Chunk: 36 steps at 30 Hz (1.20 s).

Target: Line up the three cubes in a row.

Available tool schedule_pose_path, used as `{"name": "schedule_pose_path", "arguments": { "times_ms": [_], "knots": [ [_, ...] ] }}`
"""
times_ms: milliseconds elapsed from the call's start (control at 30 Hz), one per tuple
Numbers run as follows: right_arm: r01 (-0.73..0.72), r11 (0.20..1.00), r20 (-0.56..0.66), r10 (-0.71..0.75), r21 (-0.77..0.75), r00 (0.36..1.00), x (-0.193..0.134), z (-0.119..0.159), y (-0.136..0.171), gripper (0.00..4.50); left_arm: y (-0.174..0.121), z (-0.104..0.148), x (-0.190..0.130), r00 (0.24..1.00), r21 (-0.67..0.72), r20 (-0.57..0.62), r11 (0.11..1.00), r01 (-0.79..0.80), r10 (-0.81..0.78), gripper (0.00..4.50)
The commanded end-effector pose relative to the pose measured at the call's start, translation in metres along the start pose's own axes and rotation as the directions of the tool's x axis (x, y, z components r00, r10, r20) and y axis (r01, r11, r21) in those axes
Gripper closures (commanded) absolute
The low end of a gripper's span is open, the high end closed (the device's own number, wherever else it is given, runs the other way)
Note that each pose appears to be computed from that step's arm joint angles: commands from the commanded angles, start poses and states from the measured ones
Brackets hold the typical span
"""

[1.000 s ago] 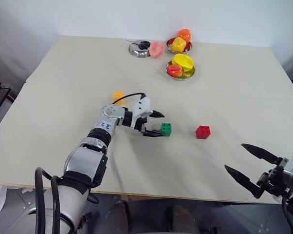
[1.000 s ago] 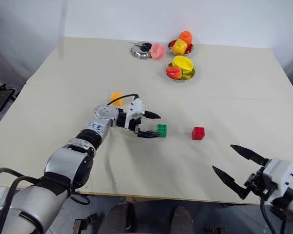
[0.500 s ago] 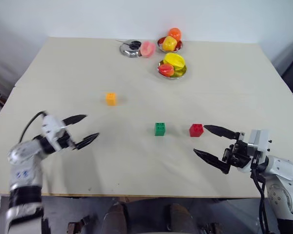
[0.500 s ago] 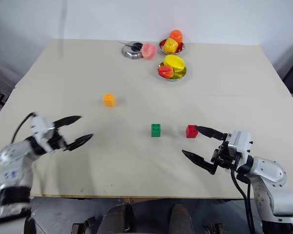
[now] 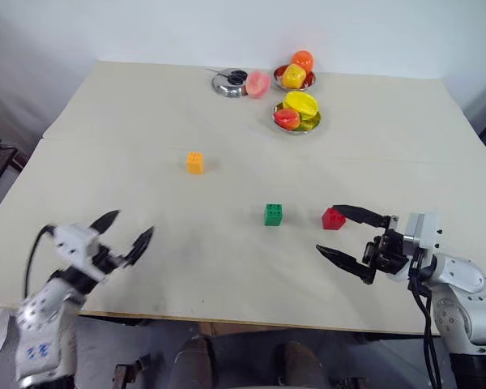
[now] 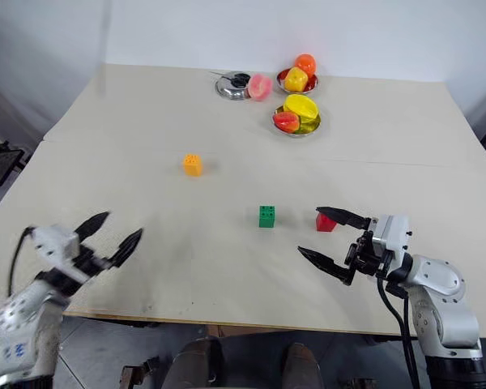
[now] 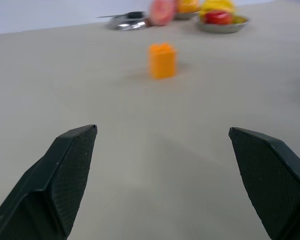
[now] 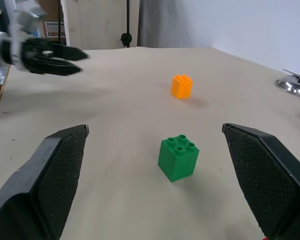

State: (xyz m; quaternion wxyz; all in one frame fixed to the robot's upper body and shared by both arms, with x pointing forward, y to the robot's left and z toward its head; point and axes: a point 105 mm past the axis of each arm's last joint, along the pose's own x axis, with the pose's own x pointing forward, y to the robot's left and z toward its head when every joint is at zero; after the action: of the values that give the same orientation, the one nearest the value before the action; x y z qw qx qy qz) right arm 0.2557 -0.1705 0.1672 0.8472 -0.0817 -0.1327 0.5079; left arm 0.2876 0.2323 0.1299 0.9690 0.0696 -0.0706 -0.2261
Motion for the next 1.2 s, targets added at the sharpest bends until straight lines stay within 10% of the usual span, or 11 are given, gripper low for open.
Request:
{"name": "schedule_pose_path", "arguments": {
  "times_ms": [33,300,600,867,1033,1200],
  "knots": [
    [-0.001,1.0,0.003,0.002,-0.022,1.0,-0.004,0.01,-0.002,0.0,0.007,0.003,0.042,0.999,-0.04,-0.022,0.998,-0.044,0.043,0.01],
    [0.033,0.999,-0.008,-0.034,-0.022,0.999,-0.007,0.016,0.001,0.0,0.008,0.005,0.153,0.991,-0.136,-0.102,0.986,-0.098,0.085,0.01],
    [0.064,0.998,-0.012,-0.064,-0.019,0.998,-0.007,0.016,0.008,0.0,0.014,-0.005,0.189,0.97,-0.1,-0.19,0.98,-0.173,0.152,0.01],
    [0.113,0.993,-0.023,-0.114,-0.033,0.993,-0.015,0.016,0.008,0.0,0.011,-0.011,0.184,0.972,-0.072,-0.215,0.992,-0.107,0.089,2.07],
    [0.156,0.987,-0.048,-0.158,-0.047,0.986,-0.028,0.015,0.007,0.0,-0.005,0.01,0.17,0.963,-0.105,-0.1,0.965,0.239,-0.25,2.98],
    [0.168,0.984,-0.074,-0.171,-0.051,0.982,-0.036,0.015,0.009,0.0,-0.042,0.028,0.137,0.74,0.119,-0.039,0.733,0.67,-0.671,2.98]
  ]
}}
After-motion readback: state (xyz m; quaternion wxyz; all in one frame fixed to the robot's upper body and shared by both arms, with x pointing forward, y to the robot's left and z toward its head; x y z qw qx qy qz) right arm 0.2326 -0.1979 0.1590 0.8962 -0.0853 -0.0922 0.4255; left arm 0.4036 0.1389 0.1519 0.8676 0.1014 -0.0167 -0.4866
